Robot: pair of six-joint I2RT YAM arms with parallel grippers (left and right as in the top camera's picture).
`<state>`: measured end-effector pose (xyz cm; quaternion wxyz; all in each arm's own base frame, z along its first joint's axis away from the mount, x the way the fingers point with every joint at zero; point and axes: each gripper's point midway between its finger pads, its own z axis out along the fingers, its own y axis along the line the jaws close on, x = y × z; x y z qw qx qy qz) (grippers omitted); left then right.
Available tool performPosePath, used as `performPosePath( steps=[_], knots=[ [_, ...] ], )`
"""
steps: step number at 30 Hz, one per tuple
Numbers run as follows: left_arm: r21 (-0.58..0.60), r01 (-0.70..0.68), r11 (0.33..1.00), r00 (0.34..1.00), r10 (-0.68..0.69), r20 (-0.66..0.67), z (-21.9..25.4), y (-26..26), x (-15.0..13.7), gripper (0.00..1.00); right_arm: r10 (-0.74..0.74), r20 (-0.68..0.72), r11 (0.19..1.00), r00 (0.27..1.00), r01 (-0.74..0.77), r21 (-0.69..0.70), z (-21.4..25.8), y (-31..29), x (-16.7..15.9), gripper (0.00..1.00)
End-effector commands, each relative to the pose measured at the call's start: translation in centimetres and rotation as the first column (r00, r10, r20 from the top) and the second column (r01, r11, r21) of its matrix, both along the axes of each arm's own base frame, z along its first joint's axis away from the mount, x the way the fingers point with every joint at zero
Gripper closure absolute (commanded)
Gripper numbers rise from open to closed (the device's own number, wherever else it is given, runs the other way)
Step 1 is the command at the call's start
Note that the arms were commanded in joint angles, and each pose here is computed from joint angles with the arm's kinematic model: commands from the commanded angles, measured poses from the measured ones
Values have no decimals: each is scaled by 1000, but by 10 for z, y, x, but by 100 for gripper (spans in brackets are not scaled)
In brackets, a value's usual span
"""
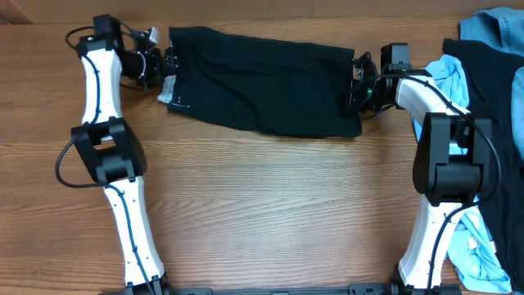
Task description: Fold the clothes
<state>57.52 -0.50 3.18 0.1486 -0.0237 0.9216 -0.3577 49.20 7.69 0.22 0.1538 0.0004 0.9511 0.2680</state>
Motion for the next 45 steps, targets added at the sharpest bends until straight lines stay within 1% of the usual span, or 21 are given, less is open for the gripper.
performPosePath(
  steps=[1,2,3,4,5,6,7,11,13,14,17,19,22,25,27,29,32,35,38,42,45],
  knots=[
    [8,74,997,983,-72,-168,-84,-42,-25,0,-31,-85,996,996,23,-92,-34,-16,-15,96],
    [12,79,997,982,-76,-175,-87,-48,-25,2,-31,-87,996,996,23,-92,-34,-16,-16,96],
    [14,87,996,981,-83,-176,-88,-52,-26,21,-31,-93,996,995,22,-92,-34,-16,-17,96],
    [13,82,997,981,-78,-180,-87,-52,-26,38,-30,-97,996,995,21,-92,-34,-16,-18,96],
    [5,59,998,979,-57,-194,-86,-49,-26,77,-31,-102,996,994,21,-92,-35,-16,-19,96],
    [-11,46,999,978,-48,-204,-82,-45,-27,94,-30,-103,996,994,21,-92,-35,-15,-19,96],
    [-19,37,999,977,-40,-211,-79,-41,-28,96,-30,-106,996,994,21,-92,-35,-15,-20,96],
    [-22,-21,1000,975,16,-223,-58,-10,-29,96,-30,-129,996,991,19,-91,-36,-15,-25,96],
    [-8,-54,999,982,52,-180,-23,12,-25,96,-24,-144,997,989,14,-71,-35,-12,-28,96],
    [27,-59,998,983,63,-173,-11,20,-26,96,-21,-148,998,989,12,-60,-34,-10,-30,96],
    [176,-10,984,987,38,-157,20,34,-41,96,-12,-166,999,986,6,-36,-33,-3,-33,96],
    [226,7,974,989,26,-144,36,32,-45,96,13,-171,999,985,-18,-28,-32,8,-36,96],
    [247,37,968,996,-17,-82,69,9,-43,96,55,-167,998,984,-61,-29,-33,28,-40,96],
    [267,85,960,995,-95,23,116,-33,-42,96,33,-164,998,986,-42,-51,-34,31,-37,96],
    [277,118,954,985,-149,93,148,-62,-45,96,17,-164,998,986,-27,-60,-35,29,-35,96],
    [287,169,943,961,-222,164,175,-103,-51,96,16,-161,998,987,-26,-63,-35,29,-34,96],
    [300,267,916,929,-327,171,174,-163,-64,96,16,-158,998,987,-26,-62,-35,29,-33,96],
    [375,310,874,903,-394,172,164,-224,-75,96,16,-158,998,987,-26,-62,-35,29,-33,96],
    [466,275,841,895,-401,196,158,-266,-80,95,16,-160,998,987,-26,-62,-35,29,-34,96],
    [477,276,834,900,-399,177,140,-291,-86,93,17,-162,998,987,-27,-59,-34,29,-34,96],
    [458,247,854,928,-345,142,107,-295,-79,94,17,-165,998,986,-27,-59,-35,29,-35,96]
  ],
)
